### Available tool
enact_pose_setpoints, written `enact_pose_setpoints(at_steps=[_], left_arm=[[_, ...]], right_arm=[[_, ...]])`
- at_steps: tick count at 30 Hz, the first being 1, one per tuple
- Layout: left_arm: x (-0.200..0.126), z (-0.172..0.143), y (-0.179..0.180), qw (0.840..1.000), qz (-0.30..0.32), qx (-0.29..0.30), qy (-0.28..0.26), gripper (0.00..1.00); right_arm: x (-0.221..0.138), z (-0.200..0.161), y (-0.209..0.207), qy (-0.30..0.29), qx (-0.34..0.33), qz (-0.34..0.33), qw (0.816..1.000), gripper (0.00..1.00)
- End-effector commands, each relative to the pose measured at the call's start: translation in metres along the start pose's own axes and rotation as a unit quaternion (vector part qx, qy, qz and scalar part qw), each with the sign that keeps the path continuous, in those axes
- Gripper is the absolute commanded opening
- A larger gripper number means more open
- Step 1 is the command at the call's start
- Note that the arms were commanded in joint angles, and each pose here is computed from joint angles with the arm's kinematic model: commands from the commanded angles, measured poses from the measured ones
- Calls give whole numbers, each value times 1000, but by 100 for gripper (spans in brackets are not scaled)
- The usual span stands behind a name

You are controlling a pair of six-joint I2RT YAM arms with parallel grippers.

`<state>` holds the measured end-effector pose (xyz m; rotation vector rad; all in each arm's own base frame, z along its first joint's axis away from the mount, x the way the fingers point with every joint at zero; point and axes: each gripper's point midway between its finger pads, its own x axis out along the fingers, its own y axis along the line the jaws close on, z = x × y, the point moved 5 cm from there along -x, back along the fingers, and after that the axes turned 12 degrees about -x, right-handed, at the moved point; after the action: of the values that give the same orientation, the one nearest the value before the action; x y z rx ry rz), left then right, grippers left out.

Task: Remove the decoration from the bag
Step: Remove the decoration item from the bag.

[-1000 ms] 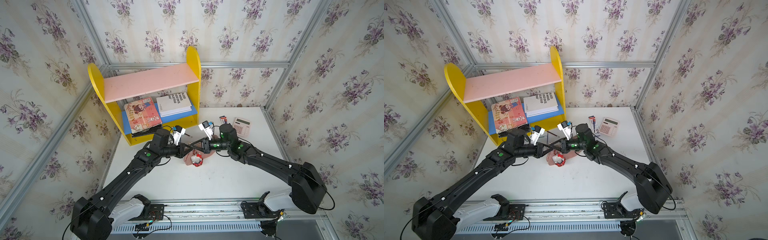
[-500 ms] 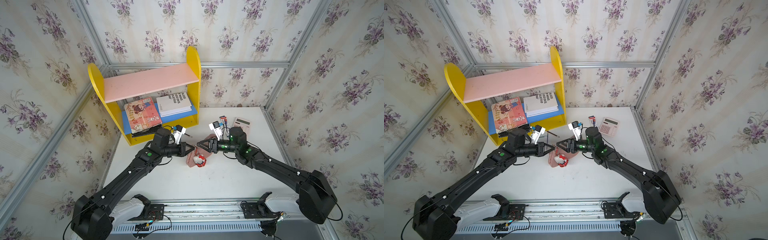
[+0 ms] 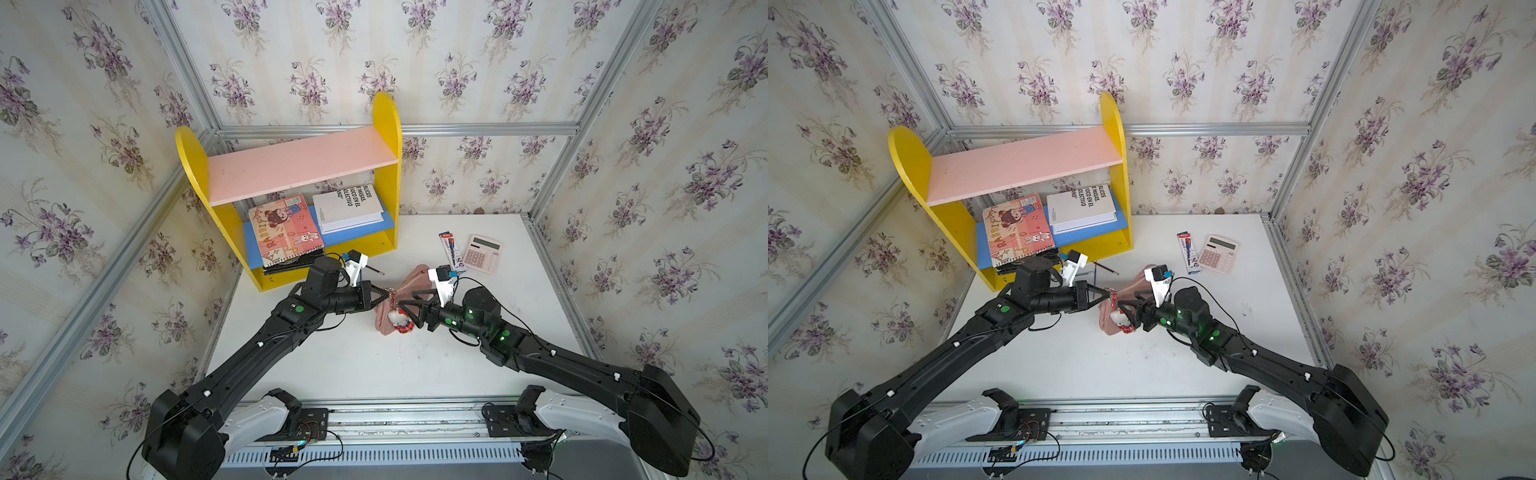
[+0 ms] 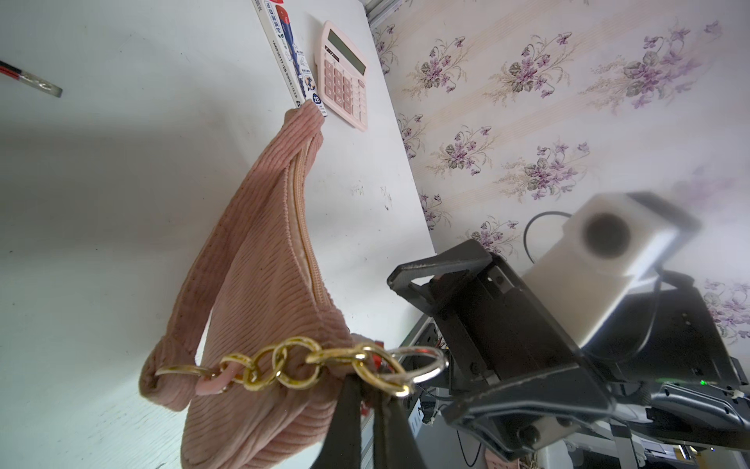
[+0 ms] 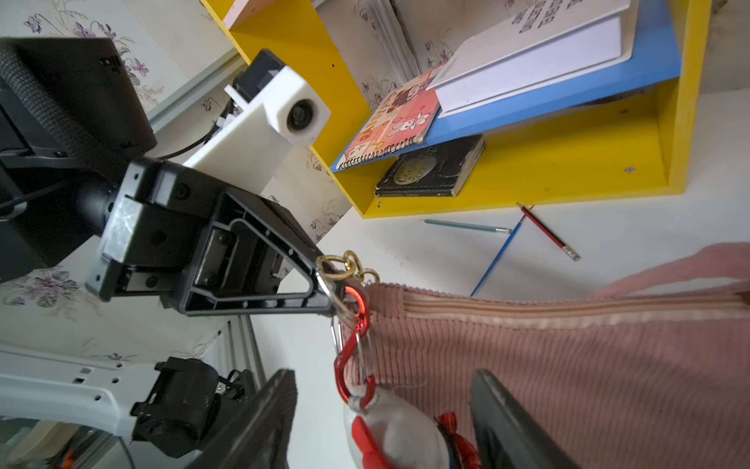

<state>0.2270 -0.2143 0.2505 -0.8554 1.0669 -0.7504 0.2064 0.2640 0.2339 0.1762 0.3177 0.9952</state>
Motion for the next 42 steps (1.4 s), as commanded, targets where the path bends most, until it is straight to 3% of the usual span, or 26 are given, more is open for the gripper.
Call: enact_pose_setpoints(at_steps=[1, 9, 19, 33, 42], left_arm=[[0, 5, 3, 1000, 2, -9, -21, 0], [2, 10, 1, 999, 1, -17, -29, 0], [0, 12, 1, 999, 5, -29, -39, 0], [0, 11, 0, 999, -1, -36, -36, 0], [-1, 10, 1, 999, 0, -40, -37, 0]], right_arm=[[0, 12, -2, -47, -64, -43, 996, 72], [2, 11, 18, -72, -148, -29, 986, 66], [-2, 9, 19, -85, -161, -46, 982, 64], [24, 0, 23, -34, -221, -61, 973, 60], [40, -7, 20, -6, -213, -71, 974, 55]])
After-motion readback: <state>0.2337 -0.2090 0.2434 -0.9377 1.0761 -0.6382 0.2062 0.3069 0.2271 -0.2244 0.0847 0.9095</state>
